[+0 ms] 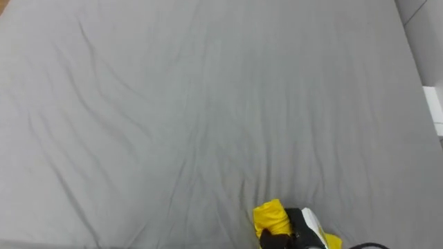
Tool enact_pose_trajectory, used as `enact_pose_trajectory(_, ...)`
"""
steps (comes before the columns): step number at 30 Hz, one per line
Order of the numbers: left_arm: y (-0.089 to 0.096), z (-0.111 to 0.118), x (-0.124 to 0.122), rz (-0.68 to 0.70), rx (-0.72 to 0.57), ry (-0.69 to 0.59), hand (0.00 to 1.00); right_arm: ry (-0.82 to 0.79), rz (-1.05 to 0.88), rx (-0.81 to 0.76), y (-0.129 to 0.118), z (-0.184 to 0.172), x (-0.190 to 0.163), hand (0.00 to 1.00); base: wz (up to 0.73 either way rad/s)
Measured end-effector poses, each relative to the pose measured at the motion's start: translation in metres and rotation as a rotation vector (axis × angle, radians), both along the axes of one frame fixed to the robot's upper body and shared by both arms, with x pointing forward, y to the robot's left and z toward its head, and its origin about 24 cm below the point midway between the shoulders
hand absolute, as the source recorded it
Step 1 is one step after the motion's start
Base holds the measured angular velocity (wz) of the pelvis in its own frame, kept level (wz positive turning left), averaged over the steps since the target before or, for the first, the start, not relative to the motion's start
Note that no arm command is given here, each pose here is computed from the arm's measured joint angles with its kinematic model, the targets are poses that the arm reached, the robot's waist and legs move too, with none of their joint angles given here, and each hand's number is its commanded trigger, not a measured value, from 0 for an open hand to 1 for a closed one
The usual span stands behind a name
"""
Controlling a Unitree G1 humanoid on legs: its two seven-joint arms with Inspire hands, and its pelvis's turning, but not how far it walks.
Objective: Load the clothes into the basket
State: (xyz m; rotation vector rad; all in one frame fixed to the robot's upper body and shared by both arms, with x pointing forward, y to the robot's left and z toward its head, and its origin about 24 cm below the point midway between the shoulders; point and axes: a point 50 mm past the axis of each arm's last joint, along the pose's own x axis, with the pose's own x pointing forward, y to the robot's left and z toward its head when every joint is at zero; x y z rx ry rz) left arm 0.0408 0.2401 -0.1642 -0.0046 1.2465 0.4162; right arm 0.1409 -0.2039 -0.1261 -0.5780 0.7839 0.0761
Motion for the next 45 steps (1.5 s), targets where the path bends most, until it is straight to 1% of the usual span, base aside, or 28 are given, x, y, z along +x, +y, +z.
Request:
enact_pose_trajectory(7, 0.0, 0.0, 0.002, -0.003, -0.001, -0.001, 0.0, 0.006, -0.006, 0.01, 0.0, 0.0, -0.001, 1.0, -0.05)
enact_pose_trajectory(10, 0.001, 0.002, 0.005, -0.003, 0.001, -0.02, 0.0, 0.0, -0.019, 0.005, -0.006, 0.003, 0.003, 1.0, -0.03)
enact_pose_trajectory(13, 0.002, 0.004, 0.01, -0.002, 0.004, -0.042, 0.0, -0.063, -0.05, -0.008, -0.021, 0.017, 0.012, 1.0, -0.15)
enact_pose_trajectory(15, 0.005, 0.004, 0.01, 0.011, 0.011, -0.048, 0.0, -0.158, -0.141, 0.032, -0.034, 0.034, 0.02, 1.0, -0.14)
enact_pose_trajectory(16, 0.006, 0.005, 0.01, 0.008, 0.015, -0.049, 0.0, -0.191, -0.15, 0.038, -0.036, 0.041, 0.024, 1.0, -0.1)
enact_pose_trajectory(18, 0.008, 0.006, 0.012, 0.007, 0.019, -0.059, 0.0, -0.311, -0.188, 0.061, -0.044, 0.063, 0.039, 1.0, -0.14)
enact_pose_trajectory(19, 0.008, 0.006, 0.012, 0.007, 0.016, -0.06, 0.0, -0.328, -0.203, 0.065, -0.047, 0.065, 0.041, 1.0, -0.09)
enact_pose_trajectory(21, 0.011, 0.006, 0.007, 0.03, 0.018, -0.049, 0.0, -0.35, -0.277, 0.083, -0.057, 0.069, 0.041, 1.0, -0.05)
enact_pose_trajectory(26, 0.015, 0.005, -0.004, 0.033, 0.022, -0.008, 0.0, -0.362, -0.351, 0.073, -0.073, 0.073, 0.038, 1.0, -0.22)
enact_pose_trajectory(32, 0.019, 0.005, -0.024, 0.06, 0.025, 0.048, 0.0, -0.399, -0.499, 0.054, -0.099, 0.081, 0.032, 1.0, -0.29)
enact_pose_trajectory(39, 0.022, 0.005, -0.042, 0.022, 0.043, 0.126, 0.0, -0.441, -0.607, 0.0, -0.121, 0.089, 0.024, 1.0, -0.16)
enact_pose_trajectory(43, 0.024, 0.006, -0.049, 0.027, 0.048, 0.154, 0.0, -0.425, -0.698, -0.036, -0.135, 0.085, 0.008, 1.0, -0.23)
enact_pose_trajectory(45, 0.026, 0.006, -0.051, 0.037, 0.052, 0.167, 0.0, -0.367, -0.811, -0.004, -0.143, 0.072, -0.008, 1.0, 0.02)
